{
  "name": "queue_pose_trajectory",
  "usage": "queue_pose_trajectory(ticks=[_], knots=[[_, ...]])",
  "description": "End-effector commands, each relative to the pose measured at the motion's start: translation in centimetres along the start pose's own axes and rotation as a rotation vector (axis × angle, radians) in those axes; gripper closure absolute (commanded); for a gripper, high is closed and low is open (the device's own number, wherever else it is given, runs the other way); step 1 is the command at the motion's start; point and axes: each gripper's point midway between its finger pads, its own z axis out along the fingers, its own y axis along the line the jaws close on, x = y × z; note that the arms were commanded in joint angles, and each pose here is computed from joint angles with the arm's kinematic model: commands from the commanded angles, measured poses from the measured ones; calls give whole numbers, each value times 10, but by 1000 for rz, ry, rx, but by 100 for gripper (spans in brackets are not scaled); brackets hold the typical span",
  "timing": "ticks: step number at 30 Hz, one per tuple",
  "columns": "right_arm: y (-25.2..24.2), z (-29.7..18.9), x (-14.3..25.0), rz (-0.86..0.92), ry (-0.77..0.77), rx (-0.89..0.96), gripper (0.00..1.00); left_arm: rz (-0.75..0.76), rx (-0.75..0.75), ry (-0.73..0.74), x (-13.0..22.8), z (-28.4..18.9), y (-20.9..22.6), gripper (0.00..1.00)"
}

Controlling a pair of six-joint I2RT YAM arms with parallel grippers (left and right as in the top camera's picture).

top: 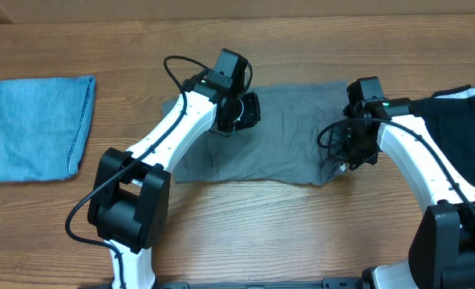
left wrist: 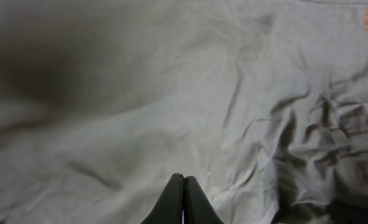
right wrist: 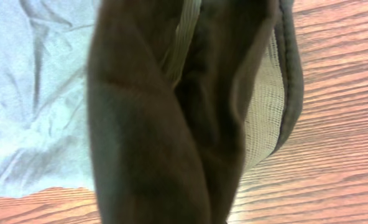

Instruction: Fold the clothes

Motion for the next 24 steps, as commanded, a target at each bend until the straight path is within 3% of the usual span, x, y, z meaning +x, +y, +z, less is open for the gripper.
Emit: queue_pose_trajectory(ticks=[1,10,22,24], knots=[[-4,-5,-5,-10,-38,15,96,-20,-49,-20,-3,2,7,96],[1,-17,-7,-47,-77,1,96,-95,-51,-14,-2,27,6,96],[18,-45,2,-92,-122,-112,96,-61,-28,16,6,72,2,96],[30,-45,7,-167,-114,-133,96,-63,-31,21,7,76,4,96]])
